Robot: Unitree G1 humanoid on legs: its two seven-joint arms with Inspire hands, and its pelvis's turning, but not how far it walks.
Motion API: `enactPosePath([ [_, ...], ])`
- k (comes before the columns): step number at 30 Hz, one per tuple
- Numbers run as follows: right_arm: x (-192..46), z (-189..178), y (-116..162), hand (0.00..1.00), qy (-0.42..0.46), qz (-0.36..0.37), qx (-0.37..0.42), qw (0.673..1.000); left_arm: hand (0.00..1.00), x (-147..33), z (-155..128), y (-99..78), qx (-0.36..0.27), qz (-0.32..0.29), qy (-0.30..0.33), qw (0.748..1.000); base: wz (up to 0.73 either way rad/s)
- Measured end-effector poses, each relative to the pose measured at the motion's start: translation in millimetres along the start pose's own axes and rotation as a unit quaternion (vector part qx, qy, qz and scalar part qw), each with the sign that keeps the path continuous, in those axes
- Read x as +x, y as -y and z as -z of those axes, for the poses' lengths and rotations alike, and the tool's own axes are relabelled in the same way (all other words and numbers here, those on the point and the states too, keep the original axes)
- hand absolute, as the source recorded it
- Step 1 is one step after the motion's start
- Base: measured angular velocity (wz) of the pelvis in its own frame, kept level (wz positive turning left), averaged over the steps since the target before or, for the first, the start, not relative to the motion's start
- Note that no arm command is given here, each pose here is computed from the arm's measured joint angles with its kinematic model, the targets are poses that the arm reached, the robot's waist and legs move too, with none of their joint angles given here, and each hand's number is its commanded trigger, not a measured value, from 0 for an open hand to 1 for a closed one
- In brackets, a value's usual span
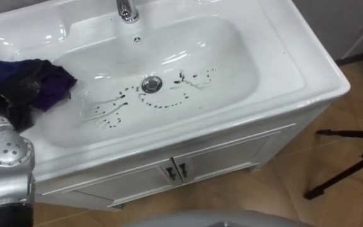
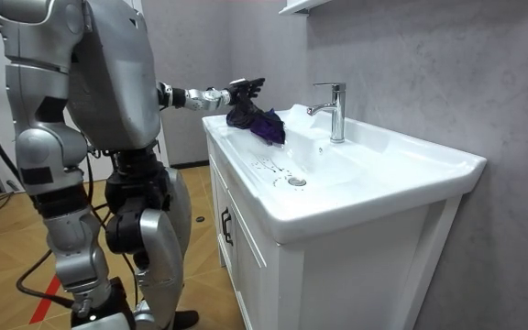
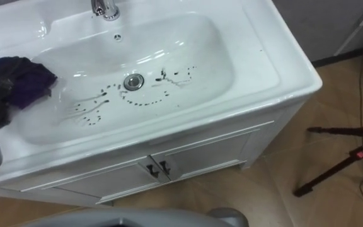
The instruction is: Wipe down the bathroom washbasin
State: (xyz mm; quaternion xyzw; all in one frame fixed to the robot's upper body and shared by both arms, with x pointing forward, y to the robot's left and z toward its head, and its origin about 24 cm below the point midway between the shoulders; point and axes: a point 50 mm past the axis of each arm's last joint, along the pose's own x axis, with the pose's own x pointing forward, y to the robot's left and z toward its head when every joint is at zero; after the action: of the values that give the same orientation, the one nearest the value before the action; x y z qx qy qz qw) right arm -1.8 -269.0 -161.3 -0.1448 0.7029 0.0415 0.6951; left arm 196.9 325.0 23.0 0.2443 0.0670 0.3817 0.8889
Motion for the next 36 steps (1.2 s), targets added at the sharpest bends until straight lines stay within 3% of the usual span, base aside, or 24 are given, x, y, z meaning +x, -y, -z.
enactPosePath([
  [7,0.3,1.0,-0.9,0.0,-0.009,0.002,0.002,1.0,0.0,3.8,6.6,4.9,0.011,0.001,-0.027,1.0,-0.06],
  [13,0.3,1.8,-0.7,0.0,-0.014,0.01,0.003,1.0,0.0,5.3,8.7,7.5,0.055,0.004,-0.024,0.998,0.0],
  [21,0.4,-2.3,1.9,0.0,-0.018,0.021,-0.002,1.0,0.0,-2.2,30.2,17.0,0.106,0.034,-0.067,0.991,-0.01],
  [36,0.8,-8.9,4.5,0.0,-0.021,0.029,-0.001,0.999,0.0,-2.5,34.0,24.6,0.108,0.047,-0.09,0.989,-0.01],
])
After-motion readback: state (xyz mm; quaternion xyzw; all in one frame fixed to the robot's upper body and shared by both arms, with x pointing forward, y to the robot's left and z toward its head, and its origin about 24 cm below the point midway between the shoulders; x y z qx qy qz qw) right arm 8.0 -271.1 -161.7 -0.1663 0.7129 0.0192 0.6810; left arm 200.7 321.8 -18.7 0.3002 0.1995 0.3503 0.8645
